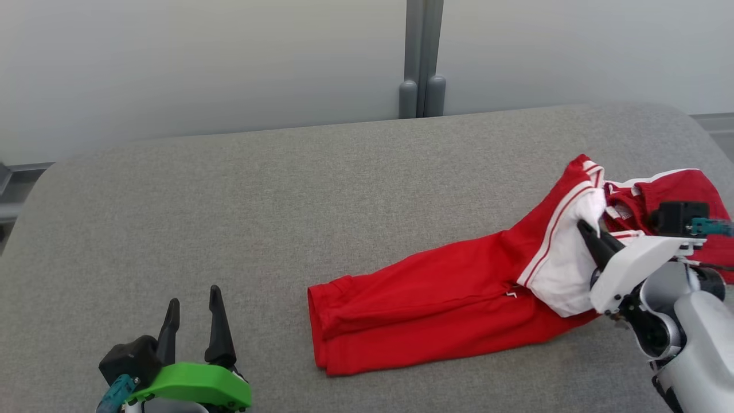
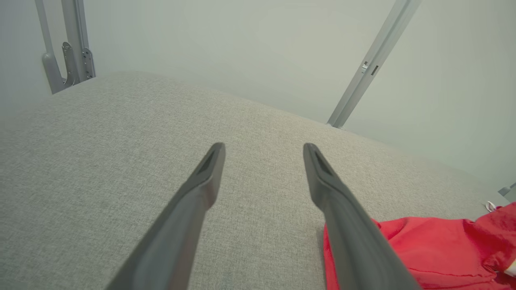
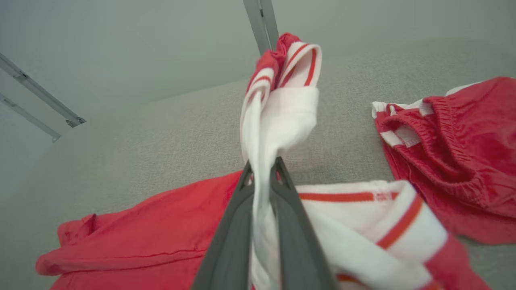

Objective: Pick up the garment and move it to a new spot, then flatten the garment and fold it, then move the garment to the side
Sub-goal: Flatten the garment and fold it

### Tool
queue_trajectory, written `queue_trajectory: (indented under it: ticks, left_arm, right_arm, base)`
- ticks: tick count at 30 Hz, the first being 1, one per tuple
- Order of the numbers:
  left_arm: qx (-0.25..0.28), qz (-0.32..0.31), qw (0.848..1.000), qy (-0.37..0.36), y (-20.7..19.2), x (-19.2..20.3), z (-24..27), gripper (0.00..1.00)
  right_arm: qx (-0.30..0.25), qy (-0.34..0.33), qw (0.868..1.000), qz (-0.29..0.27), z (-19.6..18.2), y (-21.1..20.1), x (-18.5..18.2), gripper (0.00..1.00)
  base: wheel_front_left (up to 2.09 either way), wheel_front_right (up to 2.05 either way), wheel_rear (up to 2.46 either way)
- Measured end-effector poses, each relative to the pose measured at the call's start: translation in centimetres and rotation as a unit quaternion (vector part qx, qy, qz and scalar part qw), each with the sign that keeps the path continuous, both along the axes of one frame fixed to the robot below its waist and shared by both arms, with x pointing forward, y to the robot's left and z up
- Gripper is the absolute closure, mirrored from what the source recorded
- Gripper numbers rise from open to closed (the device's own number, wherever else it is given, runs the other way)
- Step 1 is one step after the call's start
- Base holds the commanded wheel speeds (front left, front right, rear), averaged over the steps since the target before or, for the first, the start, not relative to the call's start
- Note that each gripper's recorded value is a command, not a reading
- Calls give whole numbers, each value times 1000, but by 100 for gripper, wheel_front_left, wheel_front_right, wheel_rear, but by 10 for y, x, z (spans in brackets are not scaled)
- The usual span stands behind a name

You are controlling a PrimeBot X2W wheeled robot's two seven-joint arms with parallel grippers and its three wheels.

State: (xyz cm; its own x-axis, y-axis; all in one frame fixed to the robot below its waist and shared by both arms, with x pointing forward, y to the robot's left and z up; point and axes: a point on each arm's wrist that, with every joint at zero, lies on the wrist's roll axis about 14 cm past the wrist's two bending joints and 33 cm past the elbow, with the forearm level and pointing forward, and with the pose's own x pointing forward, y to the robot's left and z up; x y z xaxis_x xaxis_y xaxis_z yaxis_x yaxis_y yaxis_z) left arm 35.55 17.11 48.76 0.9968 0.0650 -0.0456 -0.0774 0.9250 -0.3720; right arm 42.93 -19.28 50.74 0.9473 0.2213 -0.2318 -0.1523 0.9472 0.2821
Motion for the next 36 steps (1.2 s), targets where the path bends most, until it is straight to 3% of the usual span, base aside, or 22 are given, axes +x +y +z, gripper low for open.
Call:
queue_trajectory:
  ticks: [15,22,28,36]
  left_arm:
    - [-1,15,1000,-4,11,-8,2,0]
    - [-2,20,1000,-6,15,-12,4,0]
    - [-1,28,1000,-3,21,-16,2,0]
    - [-1,42,999,-3,29,-21,2,0]
  right_arm:
    - [82,-8,986,145,11,149,-31,100]
    - [92,25,982,165,-18,181,-36,100]
    - [125,41,968,214,-25,224,-42,100]
    - [128,68,957,252,-41,258,-49,100]
  base:
    - [0,0,0]
    - [0,0,0]
    - [0,0,0]
    - [0,0,0]
